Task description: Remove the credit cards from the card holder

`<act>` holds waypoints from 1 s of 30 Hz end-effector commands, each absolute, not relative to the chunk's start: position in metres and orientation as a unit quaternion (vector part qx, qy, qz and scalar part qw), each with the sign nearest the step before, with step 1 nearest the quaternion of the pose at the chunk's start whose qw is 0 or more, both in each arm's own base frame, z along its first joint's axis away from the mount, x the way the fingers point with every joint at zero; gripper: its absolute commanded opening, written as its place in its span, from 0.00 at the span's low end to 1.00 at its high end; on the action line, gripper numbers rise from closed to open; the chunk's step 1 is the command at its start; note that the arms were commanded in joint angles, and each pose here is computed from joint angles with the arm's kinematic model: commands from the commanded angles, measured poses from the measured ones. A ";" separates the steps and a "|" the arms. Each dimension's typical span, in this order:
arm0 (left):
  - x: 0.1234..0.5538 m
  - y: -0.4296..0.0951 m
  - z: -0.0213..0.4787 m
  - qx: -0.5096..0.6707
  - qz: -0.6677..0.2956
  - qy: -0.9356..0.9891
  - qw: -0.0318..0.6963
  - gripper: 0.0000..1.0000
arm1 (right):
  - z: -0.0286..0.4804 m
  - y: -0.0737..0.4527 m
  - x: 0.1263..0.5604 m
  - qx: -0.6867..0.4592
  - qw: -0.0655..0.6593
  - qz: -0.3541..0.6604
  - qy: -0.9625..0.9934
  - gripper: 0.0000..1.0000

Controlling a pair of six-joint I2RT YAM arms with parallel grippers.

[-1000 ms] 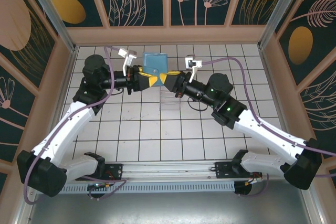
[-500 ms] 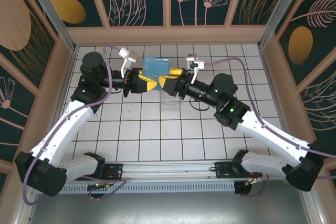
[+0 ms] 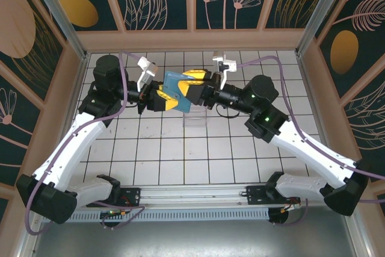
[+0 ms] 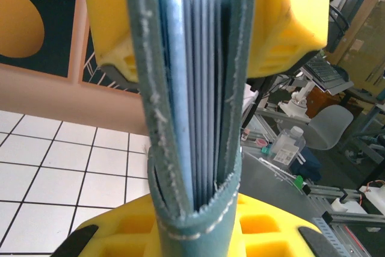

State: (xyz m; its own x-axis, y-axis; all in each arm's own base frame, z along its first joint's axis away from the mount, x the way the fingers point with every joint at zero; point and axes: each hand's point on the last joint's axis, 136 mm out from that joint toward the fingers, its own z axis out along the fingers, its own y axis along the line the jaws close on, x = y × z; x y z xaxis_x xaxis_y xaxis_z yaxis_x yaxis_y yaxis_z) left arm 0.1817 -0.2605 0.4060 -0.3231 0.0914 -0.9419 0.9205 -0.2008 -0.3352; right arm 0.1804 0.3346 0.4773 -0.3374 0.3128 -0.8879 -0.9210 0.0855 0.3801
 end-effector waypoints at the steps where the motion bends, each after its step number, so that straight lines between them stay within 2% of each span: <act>1: 0.178 -0.262 0.408 0.487 -0.613 0.522 0.340 0.16 | 0.485 0.339 0.173 -0.301 0.491 0.624 0.528 0.38; 4: 0.178 -0.262 0.410 0.489 -0.611 0.520 0.343 0.16 | 0.482 0.341 0.173 -0.303 0.485 0.627 0.529 0.35; 10: 0.189 -0.264 0.407 0.477 -0.598 0.534 0.360 0.19 | 0.479 0.338 0.175 -0.297 0.495 0.620 0.532 0.17; 13: 0.203 -0.266 0.404 0.455 -0.580 0.558 0.381 0.36 | 0.477 0.334 0.180 -0.284 0.506 0.608 0.542 0.13; 15: 0.214 -0.266 0.403 0.436 -0.558 0.578 0.405 0.63 | 0.473 0.329 0.192 -0.259 0.523 0.589 0.559 0.13; 19: 0.243 -0.256 0.398 0.384 -0.487 0.630 0.468 0.75 | 0.457 0.318 0.220 -0.200 0.547 0.545 0.603 0.12; 22: 0.270 -0.242 0.388 0.328 -0.422 0.678 0.504 0.79 | 0.446 0.312 0.240 -0.161 0.553 0.517 0.634 0.11; 25: 0.288 -0.232 0.375 0.293 -0.379 0.713 0.511 0.83 | 0.429 0.307 0.263 -0.122 0.543 0.487 0.674 0.10; 30: 0.299 -0.238 0.358 0.284 -0.375 0.745 0.473 0.77 | 0.398 0.309 0.289 -0.080 0.493 0.482 0.719 0.06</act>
